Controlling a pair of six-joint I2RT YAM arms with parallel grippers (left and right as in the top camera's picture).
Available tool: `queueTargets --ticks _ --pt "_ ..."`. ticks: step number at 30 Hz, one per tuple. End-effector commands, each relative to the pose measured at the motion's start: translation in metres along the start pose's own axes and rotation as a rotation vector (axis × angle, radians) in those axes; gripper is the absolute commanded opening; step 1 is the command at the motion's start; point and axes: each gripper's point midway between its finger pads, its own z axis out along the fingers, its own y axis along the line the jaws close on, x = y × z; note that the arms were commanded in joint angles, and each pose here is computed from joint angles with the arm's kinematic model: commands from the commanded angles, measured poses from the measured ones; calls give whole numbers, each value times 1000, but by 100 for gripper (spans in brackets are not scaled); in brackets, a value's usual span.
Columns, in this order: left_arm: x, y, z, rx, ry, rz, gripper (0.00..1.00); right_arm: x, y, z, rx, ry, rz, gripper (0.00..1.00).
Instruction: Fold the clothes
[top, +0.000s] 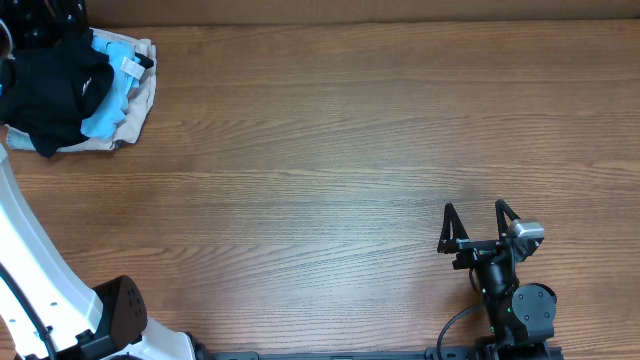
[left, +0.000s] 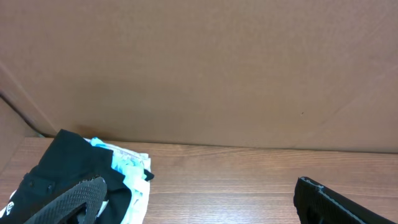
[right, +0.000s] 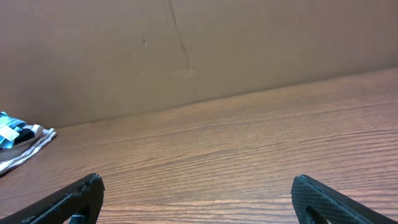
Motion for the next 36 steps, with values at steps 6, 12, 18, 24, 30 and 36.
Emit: queueTargets --ticks 6,12,18,24,30,36 --pt "1 -2 1 5 2 -8 100 1 2 0 -11 -6 -5 100" --pt "0 -7 -12 3 -2 -6 100 1 2 0 -11 -6 -5 100" --pt "18 -27 -53 4 13 -13 100 1 2 0 -11 -6 -5 100" --pt "56 -49 -93 14 42 -21 100 1 2 0 -11 -6 -5 100" --pt "110 -89 -119 108 95 20 100 1 2 0 -11 -6 -5 100" --pt "154 -98 -140 106 90 79 100 1 2 0 -11 -6 -5 100"
